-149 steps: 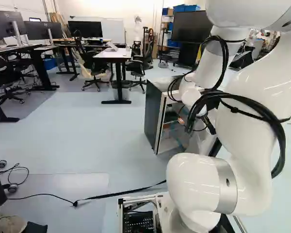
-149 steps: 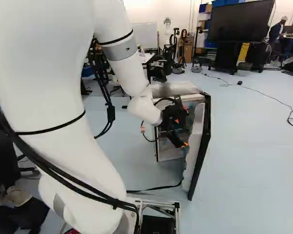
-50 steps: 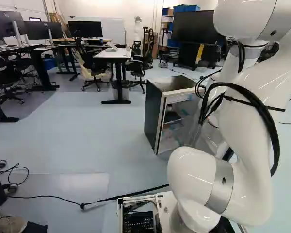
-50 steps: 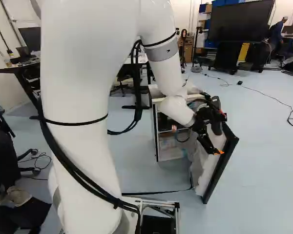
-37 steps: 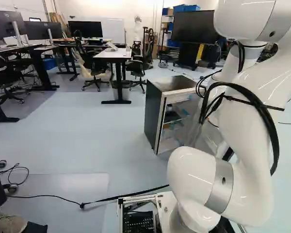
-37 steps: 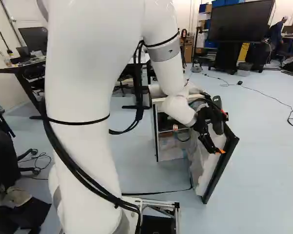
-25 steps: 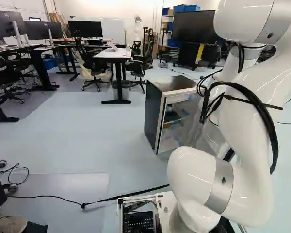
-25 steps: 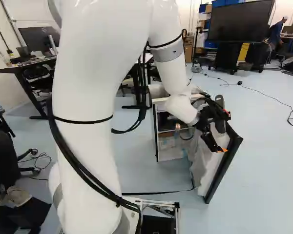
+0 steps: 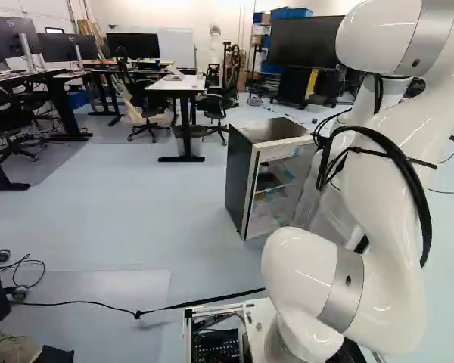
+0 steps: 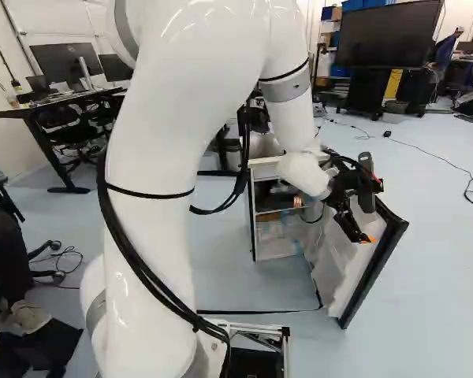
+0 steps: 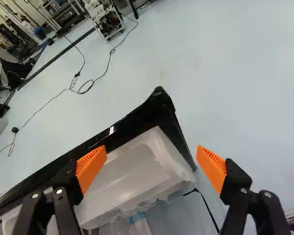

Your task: Open the fridge door

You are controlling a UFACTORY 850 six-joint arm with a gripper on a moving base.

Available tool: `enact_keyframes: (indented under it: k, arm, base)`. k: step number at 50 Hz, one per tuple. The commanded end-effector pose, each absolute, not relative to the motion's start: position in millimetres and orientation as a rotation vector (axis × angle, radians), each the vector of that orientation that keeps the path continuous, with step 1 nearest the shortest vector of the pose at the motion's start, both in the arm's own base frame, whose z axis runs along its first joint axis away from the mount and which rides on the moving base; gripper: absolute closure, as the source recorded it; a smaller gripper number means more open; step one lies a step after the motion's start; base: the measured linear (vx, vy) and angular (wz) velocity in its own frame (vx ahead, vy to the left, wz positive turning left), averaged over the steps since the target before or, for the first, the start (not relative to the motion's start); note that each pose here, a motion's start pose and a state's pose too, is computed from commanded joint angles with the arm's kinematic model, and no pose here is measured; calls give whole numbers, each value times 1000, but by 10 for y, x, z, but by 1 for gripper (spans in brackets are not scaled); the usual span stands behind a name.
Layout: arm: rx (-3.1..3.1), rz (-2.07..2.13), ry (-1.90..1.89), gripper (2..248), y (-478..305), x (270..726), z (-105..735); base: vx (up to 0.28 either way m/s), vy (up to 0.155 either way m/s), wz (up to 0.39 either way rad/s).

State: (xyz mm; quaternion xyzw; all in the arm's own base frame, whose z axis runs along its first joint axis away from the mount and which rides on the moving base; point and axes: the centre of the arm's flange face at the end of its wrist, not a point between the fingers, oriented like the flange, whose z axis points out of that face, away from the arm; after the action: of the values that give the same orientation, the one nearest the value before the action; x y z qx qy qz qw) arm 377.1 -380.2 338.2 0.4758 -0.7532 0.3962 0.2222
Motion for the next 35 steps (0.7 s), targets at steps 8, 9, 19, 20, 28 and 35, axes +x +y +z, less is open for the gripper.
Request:
enact_keyframes:
  k: [8, 9, 19, 20, 28, 35]
  arm:
    - [1295, 1100, -2086, 3, -3925, 3813, 3373]
    - [1292, 1101, -2087, 3, -3941, 3818, 3372]
    - [1273, 1107, -2092, 3, -4062, 3856, 3363]
    - [1272, 1108, -2093, 3, -4067, 3858, 3363]
    - [1270, 1108, -2093, 3, -4081, 3862, 3362]
    - [1270, 1108, -2093, 3, -4083, 3862, 3362]
  base:
    - [0, 0, 0]
    - [0, 0, 0]
    - [0, 0, 0]
    - [0, 0, 0]
    - [0, 0, 0]
    - [0, 0, 0]
